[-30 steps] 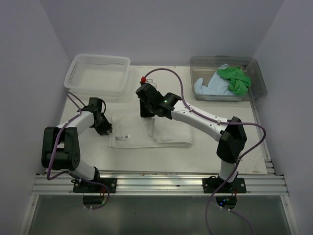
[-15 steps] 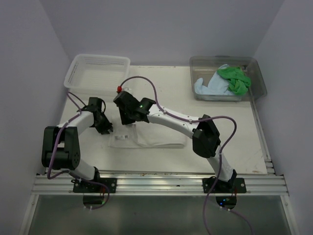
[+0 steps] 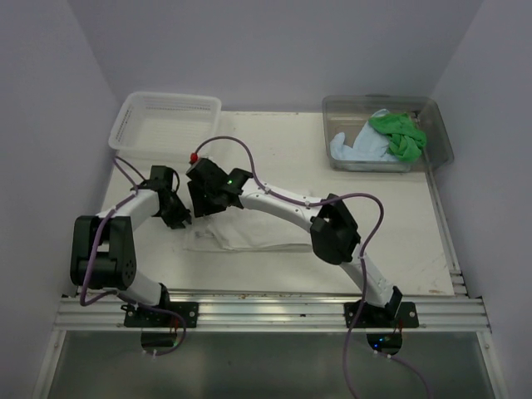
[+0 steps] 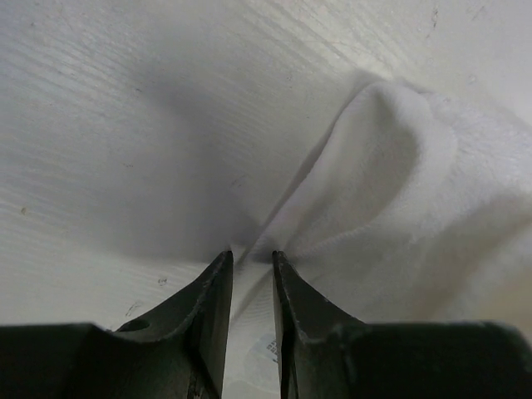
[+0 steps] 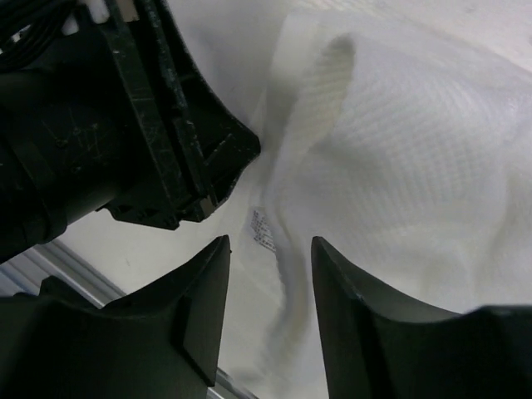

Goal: Roll the towels
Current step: Fold the towel

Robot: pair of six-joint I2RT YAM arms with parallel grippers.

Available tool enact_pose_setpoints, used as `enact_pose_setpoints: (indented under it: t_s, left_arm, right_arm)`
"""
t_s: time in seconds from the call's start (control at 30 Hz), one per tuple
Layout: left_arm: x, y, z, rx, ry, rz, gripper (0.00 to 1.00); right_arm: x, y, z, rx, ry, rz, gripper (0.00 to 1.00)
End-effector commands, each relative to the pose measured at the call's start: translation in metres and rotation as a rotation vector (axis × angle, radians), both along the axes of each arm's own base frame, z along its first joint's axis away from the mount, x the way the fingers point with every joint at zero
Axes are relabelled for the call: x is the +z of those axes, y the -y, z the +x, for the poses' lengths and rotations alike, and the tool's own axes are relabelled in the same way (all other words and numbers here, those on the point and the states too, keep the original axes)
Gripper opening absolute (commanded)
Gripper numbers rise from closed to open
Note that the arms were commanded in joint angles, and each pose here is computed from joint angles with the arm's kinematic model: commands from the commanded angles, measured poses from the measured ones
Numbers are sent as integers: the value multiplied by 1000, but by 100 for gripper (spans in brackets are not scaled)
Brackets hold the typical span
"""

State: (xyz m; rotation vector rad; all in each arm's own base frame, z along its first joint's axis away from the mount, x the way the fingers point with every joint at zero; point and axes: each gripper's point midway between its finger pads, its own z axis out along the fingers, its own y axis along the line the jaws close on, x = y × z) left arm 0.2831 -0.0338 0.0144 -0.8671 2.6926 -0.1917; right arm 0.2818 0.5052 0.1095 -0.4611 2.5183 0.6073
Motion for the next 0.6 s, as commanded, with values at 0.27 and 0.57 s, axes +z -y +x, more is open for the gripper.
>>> enact_pose_setpoints:
  t_s: [0.27,0.57]
  left_arm:
    - [59,-55,1,76,100,106,51]
    - [95,8,30,-213,285,30,63]
  right_arm:
    - [119,49,32,-46,151,263,58]
    - [16,190,51,-335,-11,95,36]
